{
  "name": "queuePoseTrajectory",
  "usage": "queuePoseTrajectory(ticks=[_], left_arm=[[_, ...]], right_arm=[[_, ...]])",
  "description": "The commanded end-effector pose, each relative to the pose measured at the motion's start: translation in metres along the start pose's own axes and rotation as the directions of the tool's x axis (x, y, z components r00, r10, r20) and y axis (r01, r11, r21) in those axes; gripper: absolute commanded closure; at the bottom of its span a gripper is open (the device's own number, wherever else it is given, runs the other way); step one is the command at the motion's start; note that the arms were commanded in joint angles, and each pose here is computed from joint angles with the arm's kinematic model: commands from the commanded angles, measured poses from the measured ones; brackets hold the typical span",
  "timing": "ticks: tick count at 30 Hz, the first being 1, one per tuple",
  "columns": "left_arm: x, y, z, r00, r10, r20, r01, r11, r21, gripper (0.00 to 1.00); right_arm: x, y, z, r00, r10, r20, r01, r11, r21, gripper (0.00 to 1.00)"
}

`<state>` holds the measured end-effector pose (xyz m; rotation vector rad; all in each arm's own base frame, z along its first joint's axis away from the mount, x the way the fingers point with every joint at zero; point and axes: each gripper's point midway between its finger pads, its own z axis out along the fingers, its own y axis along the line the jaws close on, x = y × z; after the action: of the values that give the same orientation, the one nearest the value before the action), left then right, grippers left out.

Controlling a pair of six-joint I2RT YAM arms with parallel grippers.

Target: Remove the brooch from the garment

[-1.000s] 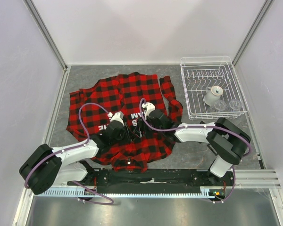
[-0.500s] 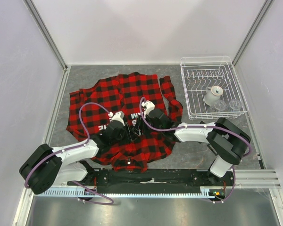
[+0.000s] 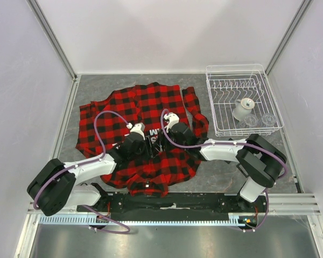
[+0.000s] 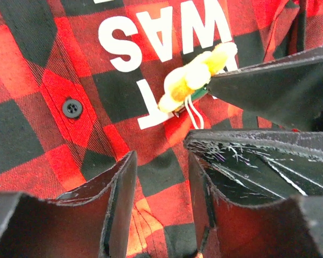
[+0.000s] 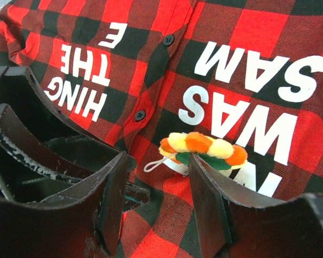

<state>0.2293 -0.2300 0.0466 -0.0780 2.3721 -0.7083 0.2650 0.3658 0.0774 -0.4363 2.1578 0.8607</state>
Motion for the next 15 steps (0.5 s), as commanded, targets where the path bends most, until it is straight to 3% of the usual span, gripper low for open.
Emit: queuePoseTrajectory(ticks=[1,9,15], left_arm=[[-0.032,-0.010,0.006,0.997,0.032,0.075,-0.033,0.999,0.015,0.51],[-0.031,-0.007,0.009,0.998,0.018,0.060,-0.019,1.000,0.014,0.55],[-0.023,-0.008,0.003,0.999,0.000,0.051,-0.003,0.998,0.057,0.55]], right_arm=[[-0.022,0.013,-0.004,0.998,-0.010,0.064,0.013,0.999,-0.041,0.43],[-0.024,0.011,-0.008,0.998,-0.027,0.060,0.029,0.999,-0.029,0.43],[-0.047,0.014,-0.024,0.995,-0.083,0.048,0.082,0.996,0.018,0.34]])
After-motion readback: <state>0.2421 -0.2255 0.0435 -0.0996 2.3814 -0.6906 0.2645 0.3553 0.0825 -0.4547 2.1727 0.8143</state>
